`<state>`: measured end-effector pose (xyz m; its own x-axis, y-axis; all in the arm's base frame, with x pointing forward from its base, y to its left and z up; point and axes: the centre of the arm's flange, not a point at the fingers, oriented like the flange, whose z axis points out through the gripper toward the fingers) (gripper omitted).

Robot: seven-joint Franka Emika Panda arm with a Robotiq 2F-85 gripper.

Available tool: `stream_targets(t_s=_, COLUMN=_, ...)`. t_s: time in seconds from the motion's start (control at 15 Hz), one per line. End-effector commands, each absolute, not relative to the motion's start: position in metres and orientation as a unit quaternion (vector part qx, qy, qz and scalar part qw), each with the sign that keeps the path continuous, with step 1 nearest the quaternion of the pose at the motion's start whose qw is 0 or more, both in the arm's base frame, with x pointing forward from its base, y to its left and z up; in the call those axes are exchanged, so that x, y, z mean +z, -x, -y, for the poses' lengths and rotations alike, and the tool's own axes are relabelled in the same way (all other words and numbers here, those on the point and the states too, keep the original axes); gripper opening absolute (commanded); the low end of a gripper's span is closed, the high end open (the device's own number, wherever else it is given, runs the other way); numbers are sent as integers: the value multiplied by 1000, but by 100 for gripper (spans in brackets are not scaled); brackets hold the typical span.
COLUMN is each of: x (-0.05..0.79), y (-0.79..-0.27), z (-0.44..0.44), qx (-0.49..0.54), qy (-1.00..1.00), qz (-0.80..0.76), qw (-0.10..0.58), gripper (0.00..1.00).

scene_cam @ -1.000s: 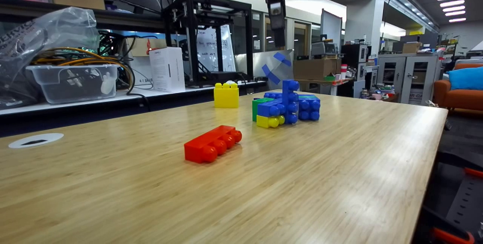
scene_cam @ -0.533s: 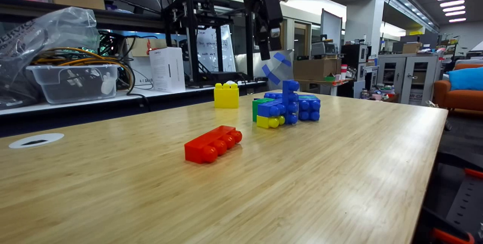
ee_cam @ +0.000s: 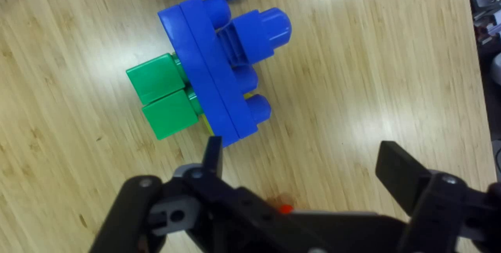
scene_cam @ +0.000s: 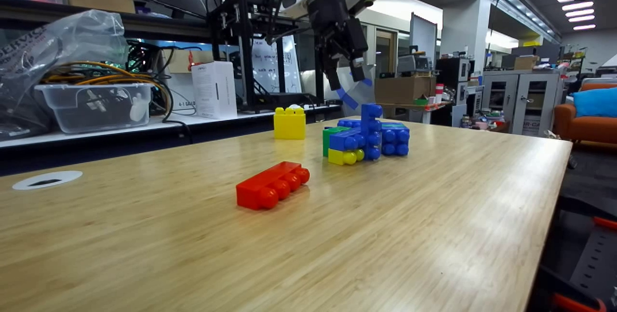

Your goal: Put the stack of blocks upright

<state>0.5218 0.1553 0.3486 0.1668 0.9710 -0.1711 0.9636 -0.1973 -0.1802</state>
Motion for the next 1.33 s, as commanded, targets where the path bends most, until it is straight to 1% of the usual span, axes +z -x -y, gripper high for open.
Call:
stream_targets(t_s=0.0, x=350, y=-522, z=-156, qx=123, qy=764, qz=634, qw=14, gripper=100)
stream_targets(t_s=0.4, x=345, y=-525, z=-156, qx=113, qy=755, qz=646, qw=18, gripper=100)
stream_targets(t_s=0.6, x=319, y=-539, z=-160, qx=102, qy=711, qz=696, qw=24, gripper=100)
stream_targets(t_s=0.93, x=266, y=-545, z=-174, qx=103, qy=624, qz=774, qw=35, gripper=100)
stream_targets(t_s=1.27, x=249, y=-543, z=-170, qx=120, qy=566, qz=815, qw=30, gripper=100)
